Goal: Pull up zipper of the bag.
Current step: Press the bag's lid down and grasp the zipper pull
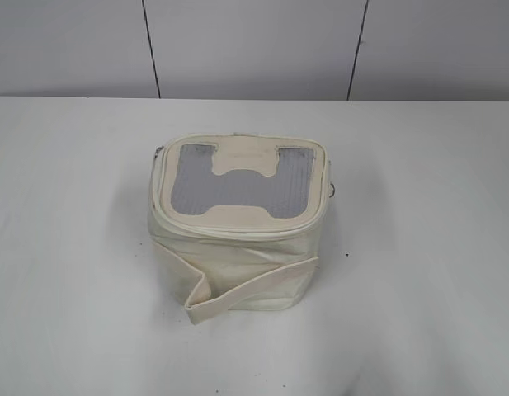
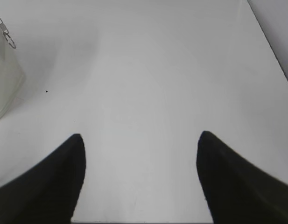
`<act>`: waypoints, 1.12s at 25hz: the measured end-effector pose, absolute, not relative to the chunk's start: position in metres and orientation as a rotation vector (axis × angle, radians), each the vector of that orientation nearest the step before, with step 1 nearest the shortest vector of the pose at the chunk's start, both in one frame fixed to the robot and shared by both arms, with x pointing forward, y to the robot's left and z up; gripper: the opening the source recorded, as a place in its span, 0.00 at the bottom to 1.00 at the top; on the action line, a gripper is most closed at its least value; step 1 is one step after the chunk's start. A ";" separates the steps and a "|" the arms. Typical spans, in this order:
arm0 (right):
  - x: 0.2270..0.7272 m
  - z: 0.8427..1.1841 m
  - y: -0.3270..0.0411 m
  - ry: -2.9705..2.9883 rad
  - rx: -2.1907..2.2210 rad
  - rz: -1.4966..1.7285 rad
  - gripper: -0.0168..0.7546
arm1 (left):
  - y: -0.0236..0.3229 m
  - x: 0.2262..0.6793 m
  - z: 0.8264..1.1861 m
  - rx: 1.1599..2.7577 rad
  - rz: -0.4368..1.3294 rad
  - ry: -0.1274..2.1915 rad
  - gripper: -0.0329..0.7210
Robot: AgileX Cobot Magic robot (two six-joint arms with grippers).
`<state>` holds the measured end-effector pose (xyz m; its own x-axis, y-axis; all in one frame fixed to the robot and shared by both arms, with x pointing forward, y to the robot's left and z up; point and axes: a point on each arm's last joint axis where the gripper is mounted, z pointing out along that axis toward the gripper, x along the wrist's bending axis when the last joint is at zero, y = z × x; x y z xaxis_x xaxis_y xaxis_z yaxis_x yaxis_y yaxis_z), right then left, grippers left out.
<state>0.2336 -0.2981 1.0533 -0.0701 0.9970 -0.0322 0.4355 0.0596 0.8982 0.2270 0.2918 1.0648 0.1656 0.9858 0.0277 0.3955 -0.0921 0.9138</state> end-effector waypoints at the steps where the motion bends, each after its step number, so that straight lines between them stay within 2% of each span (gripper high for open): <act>1: 0.234 1.053 -0.298 1.605 1.467 0.970 0.77 | 0.292 0.227 1.065 1.624 0.910 1.349 0.37; 28: 0.234 1.053 -0.298 1.605 1.467 0.970 0.77 | 0.292 0.227 1.065 1.624 0.910 1.349 0.37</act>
